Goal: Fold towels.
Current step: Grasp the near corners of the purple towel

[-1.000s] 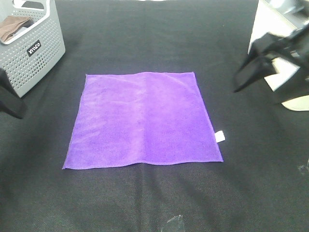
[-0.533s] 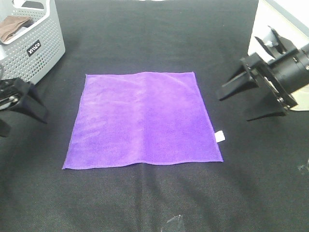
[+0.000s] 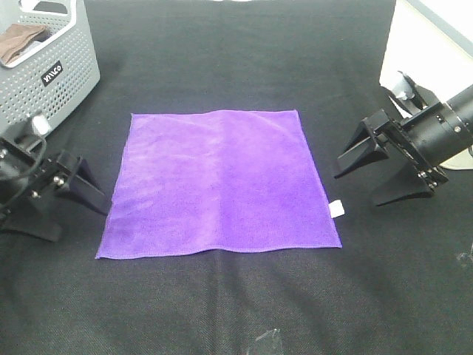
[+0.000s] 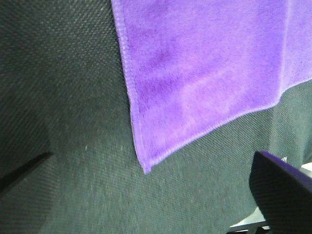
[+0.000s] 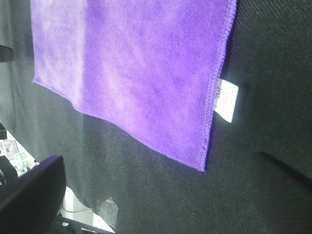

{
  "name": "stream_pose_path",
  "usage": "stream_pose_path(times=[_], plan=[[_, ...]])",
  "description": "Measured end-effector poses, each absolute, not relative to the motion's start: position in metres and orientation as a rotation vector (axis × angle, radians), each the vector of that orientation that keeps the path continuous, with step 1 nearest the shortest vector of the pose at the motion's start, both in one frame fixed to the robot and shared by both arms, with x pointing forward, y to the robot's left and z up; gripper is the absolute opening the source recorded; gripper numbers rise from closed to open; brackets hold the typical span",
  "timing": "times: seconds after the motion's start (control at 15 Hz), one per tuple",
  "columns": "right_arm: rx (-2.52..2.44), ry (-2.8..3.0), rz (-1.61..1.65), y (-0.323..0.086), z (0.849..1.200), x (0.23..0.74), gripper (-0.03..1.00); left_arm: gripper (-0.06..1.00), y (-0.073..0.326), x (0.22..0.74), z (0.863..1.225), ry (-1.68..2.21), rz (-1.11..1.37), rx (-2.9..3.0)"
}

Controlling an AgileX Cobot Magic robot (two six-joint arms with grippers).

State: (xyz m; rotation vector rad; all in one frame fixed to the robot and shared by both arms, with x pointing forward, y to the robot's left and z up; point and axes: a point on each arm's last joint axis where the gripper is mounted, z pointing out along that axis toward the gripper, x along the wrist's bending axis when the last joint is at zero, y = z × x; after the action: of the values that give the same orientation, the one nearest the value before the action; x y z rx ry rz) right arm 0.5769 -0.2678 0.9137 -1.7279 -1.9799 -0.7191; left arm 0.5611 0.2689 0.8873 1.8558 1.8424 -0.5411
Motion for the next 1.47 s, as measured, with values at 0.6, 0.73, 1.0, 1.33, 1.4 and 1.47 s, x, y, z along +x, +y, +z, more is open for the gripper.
stream_pose_path(times=[0.6, 0.73, 1.0, 1.33, 1.4, 1.47], plan=[[-1.790, -1.901, -0.626, -0.271, 0.866, 0.583, 0.95, 0.99, 0.263, 0.565, 0.867, 1.768, -0.636, 1.827], [-1.789, -1.880, -0.627, -0.271, 0.864, 0.583, 0.95, 0.99, 0.262, 0.565, 0.867, 1.761, -0.638, 1.833], [-1.799, -1.846, -0.641, -0.270, 0.862, 0.585, 0.94, 0.99, 0.262, 0.566, 0.864, 1.805, -0.659, 1.802], [-1.732, -1.890, -0.622, -0.225, 0.851, 0.584, 0.78, 0.94, 0.221, 0.565, 0.858, 1.817, -0.694, 1.846], [-1.711, -1.922, -0.614, -0.214, 0.850, 0.582, 0.74, 0.92, 0.212, 0.564, 0.858, 1.820, -0.684, 1.859], [-1.695, -1.953, -0.606, -0.206, 0.849, 0.581, 0.67, 0.90, 0.205, 0.563, 0.857, 1.820, -0.682, 1.868]])
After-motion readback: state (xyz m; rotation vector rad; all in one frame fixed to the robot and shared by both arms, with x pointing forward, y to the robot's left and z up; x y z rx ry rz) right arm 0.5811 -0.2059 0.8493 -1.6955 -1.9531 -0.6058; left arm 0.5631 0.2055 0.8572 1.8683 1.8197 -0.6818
